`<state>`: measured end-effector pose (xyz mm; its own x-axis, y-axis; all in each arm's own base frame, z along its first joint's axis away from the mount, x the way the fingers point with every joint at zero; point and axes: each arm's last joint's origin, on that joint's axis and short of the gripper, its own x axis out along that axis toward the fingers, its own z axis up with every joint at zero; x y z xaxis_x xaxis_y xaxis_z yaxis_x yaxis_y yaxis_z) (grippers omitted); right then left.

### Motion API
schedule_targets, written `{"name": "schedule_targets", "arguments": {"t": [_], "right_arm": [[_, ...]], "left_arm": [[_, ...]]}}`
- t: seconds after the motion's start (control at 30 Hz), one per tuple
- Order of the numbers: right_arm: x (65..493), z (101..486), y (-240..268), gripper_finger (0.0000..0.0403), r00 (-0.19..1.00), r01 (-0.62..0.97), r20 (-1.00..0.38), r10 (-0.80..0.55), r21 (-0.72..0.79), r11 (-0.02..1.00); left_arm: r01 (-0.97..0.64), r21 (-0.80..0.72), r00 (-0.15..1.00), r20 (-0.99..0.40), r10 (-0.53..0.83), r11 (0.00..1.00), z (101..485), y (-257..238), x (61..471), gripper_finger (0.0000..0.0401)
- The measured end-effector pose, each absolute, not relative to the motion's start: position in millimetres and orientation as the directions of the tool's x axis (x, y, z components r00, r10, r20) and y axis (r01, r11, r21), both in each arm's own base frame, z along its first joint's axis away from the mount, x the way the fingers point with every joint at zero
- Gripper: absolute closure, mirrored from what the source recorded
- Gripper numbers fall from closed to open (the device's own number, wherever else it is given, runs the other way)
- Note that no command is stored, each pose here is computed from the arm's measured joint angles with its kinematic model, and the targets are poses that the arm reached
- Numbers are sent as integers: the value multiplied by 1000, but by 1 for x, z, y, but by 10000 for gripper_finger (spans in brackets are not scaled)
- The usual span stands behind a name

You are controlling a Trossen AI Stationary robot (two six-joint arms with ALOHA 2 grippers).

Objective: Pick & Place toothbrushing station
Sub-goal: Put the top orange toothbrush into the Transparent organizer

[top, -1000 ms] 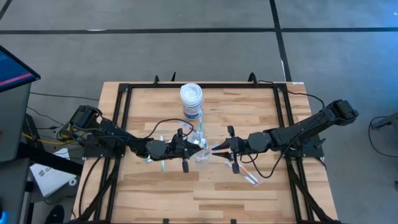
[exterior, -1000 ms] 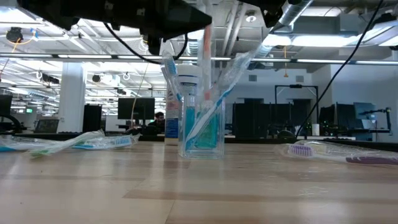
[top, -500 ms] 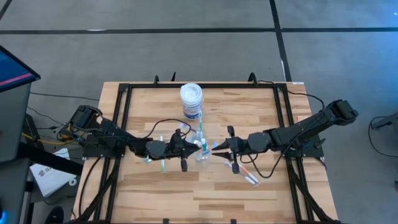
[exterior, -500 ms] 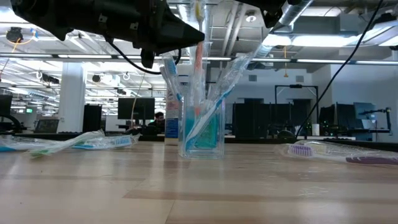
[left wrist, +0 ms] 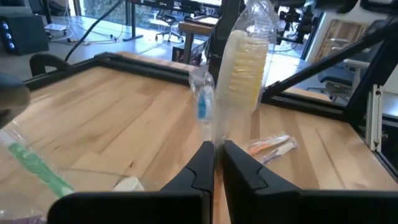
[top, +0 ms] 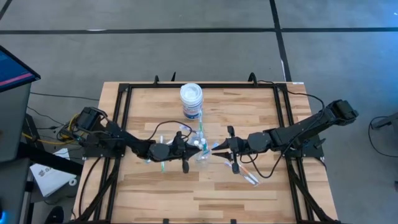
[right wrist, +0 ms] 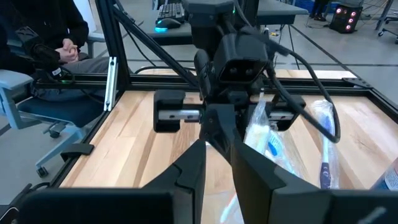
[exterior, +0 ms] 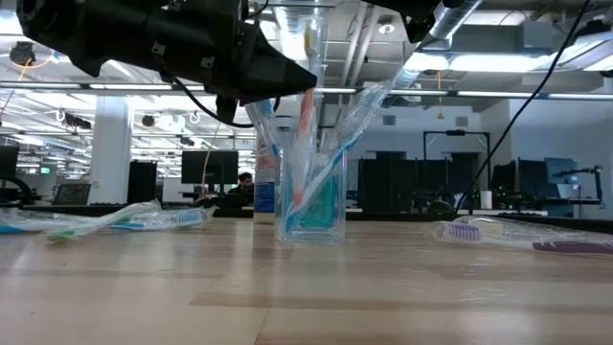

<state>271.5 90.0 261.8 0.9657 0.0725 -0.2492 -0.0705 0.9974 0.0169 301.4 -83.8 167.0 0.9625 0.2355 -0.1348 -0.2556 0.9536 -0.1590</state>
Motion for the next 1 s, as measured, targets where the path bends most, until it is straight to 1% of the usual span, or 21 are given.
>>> {"name": "schedule_targets", "arguments": {"t": [0.3,0.63,0.77,1.0], "right_arm": [[271,262,90,335,966,-70,-249,72,17,997],[271,262,90,335,965,-71,-251,73,17,997],[271,262,90,335,965,-71,-253,72,16,997],[271,261,90,335,965,-71,-253,72,16,997]], "left_arm": [[-268,-163,956,-165,242,949,152,-85,305,395],[-269,-170,956,-166,242,948,151,-85,305,390],[-269,-169,956,-166,242,948,151,-85,305,372],[-270,-207,957,-167,238,941,151,-83,306,327]]}}
